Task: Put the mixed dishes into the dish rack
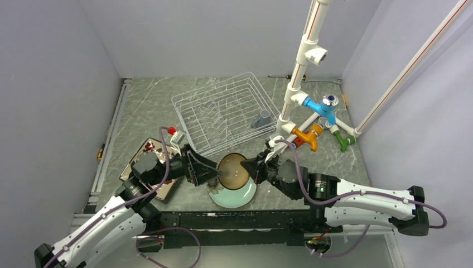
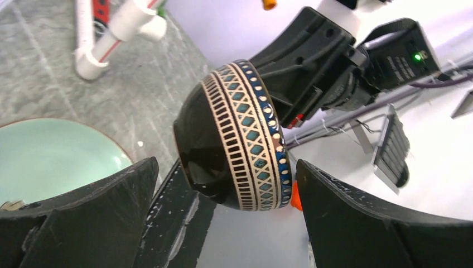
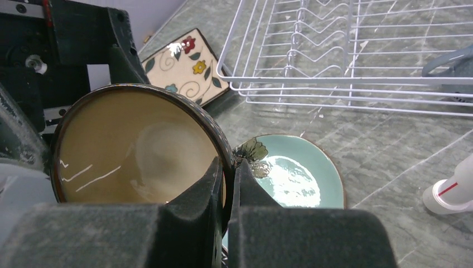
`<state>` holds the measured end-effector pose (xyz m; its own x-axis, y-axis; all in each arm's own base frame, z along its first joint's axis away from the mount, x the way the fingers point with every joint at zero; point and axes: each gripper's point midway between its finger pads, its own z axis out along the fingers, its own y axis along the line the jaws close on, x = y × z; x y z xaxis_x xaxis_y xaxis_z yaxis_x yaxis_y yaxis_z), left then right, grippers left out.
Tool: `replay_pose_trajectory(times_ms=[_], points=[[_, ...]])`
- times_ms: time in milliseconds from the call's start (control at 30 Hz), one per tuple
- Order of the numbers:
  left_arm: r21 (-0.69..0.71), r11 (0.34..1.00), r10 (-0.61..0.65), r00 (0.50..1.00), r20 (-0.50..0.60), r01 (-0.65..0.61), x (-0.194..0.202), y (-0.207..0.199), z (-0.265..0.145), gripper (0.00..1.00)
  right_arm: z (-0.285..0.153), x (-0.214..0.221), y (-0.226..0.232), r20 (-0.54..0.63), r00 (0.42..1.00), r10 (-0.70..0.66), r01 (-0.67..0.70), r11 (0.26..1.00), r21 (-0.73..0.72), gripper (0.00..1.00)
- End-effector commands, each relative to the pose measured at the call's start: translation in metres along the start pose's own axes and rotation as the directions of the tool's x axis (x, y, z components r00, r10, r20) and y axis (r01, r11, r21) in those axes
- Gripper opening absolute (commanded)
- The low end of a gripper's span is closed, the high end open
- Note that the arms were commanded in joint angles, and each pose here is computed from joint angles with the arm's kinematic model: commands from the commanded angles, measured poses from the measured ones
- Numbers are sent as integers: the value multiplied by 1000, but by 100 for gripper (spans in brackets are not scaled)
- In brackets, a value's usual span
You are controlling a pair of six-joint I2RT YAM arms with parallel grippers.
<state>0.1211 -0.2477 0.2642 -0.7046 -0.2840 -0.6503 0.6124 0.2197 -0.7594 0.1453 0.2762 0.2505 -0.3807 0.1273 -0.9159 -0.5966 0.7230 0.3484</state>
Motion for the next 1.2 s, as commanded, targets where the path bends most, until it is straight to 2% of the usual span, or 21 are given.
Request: replay_pose_trajectory(times_ms=[0,233,367,600,767,933,1167], points=[[209,977,36,999,-21,-30,-6,-42,1,98,-6,-49,18,155,982,108,-98,993,-69,0],[154,987,51,998,23,-54,-13,-37,-1,89,-7,-57,16,190,974,124,-115,992,-58,0],[150,989,11,1000,-19,-8,-9,-35,4,99,-9,-64,12,232,962,144,-136,989,-51,0],[195,980,-24,999,-30,29,-2,-35,5,99,-10,-66,5,257,954,154,-152,988,-31,0],[205,979,3,1000,-8,-1,-7,-40,4,95,-6,-63,7,238,962,136,-134,991,-25,0],[223,975,12,1000,-3,-11,-11,-44,7,97,-2,-56,11,216,966,140,-136,990,-31,0],[262,965,19,999,39,-28,-16,-54,5,79,-1,-55,7,219,961,171,-173,985,-12,0]])
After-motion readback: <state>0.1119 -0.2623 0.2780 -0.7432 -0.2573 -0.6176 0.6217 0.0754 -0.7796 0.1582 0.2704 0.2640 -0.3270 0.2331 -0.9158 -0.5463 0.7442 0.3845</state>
